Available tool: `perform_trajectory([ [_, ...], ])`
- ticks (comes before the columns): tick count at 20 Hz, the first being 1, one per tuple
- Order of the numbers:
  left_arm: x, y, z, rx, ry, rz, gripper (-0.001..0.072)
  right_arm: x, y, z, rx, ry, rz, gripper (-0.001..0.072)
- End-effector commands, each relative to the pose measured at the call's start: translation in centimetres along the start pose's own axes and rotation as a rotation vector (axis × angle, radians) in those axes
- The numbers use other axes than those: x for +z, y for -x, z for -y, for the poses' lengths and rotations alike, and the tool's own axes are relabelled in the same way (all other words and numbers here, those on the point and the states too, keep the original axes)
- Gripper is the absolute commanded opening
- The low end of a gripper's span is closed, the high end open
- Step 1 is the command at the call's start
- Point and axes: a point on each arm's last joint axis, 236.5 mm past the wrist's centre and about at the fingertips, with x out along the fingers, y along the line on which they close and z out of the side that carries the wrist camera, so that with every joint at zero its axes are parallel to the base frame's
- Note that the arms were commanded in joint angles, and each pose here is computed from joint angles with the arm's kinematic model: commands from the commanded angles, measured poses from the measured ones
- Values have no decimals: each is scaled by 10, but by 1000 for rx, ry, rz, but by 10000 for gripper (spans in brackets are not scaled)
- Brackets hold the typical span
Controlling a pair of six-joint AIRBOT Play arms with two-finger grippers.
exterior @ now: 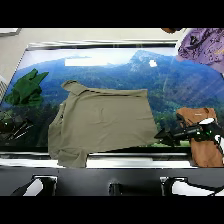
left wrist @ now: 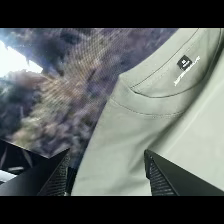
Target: Fold the clothes and pants, and hang the long-sleeved shirts on hangers.
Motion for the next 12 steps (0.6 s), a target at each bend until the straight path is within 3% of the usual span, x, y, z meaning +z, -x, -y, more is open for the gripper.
perform_trajectory([
  [1, 0, 0, -1, 2, 53, 0, 549, -12, -12, 10, -10, -12, -23, 473],
  [2, 0, 0, -1, 2, 62, -1, 686, -11, -13, 11, -14, -13, -16, 385],
  [5, -7, 0, -6, 12, 68, -26, 699, 1, -13, 12, -20, -18, 35, 255],
  [7, -21, -2, -21, 21, 115, -55, 699, 6, -12, 8, -3, -10, 56, 46],
  [12, -82, -25, -58, -42, 298, -101, 699, 11, -12, 3, 21, -6, 77, 28],
])
